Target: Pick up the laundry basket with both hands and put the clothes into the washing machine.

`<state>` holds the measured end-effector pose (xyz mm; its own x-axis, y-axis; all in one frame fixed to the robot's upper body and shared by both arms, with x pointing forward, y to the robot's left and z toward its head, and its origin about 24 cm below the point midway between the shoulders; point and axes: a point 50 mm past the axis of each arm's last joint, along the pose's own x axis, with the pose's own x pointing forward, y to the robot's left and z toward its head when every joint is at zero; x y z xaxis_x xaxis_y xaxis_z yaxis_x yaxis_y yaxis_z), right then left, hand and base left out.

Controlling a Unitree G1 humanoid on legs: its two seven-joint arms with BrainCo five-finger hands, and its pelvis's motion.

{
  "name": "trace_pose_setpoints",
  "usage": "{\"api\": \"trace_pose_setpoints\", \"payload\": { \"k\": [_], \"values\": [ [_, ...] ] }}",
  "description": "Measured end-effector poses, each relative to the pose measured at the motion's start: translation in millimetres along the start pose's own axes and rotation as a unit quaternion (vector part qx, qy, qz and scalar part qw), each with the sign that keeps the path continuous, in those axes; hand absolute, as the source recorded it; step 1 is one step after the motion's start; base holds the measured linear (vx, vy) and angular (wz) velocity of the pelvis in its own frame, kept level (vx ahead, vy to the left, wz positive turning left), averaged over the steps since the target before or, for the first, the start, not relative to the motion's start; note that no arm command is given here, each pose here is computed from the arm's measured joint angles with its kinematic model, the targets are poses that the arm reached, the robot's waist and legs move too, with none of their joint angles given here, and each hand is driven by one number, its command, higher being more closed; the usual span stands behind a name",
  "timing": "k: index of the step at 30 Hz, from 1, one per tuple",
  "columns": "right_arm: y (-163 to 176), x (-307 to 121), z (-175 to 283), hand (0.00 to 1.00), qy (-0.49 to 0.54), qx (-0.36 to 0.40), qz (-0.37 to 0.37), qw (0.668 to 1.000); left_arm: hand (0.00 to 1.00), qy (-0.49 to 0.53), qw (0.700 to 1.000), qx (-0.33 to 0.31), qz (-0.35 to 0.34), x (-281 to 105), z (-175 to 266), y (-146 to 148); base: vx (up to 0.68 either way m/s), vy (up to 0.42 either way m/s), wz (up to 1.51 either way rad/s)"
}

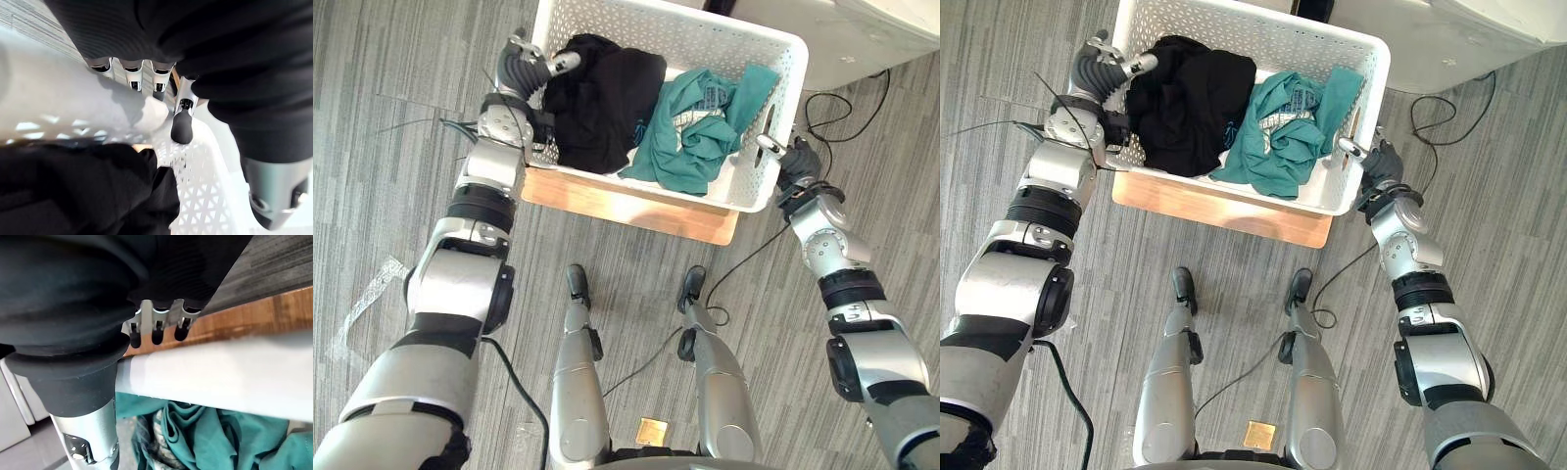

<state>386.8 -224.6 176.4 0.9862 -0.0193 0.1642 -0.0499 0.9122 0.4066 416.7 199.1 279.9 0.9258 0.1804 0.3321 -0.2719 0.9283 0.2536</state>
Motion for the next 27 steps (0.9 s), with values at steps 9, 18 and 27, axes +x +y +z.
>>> {"api": "trace_pose_setpoints", "payload": {
  "k": [9,18,27],
  "values": [
    [-12,-9,2,0.00,-0.028,-0.004,-0.016,0.999,0.00,-0.049,0.997,-0.052,0.042,-3,24,11,0.00,-0.005,0.03],
    [-20,-15,0,0.00,-0.030,-0.008,-0.026,0.999,0.00,-0.070,0.996,-0.050,0.040,-8,27,11,0.00,0.000,0.00],
    [-26,-17,4,0.00,-0.028,-0.024,-0.027,0.999,0.00,-0.061,0.990,0.110,-0.061,-13,10,-8,0.00,0.000,0.00]
  ]
}}
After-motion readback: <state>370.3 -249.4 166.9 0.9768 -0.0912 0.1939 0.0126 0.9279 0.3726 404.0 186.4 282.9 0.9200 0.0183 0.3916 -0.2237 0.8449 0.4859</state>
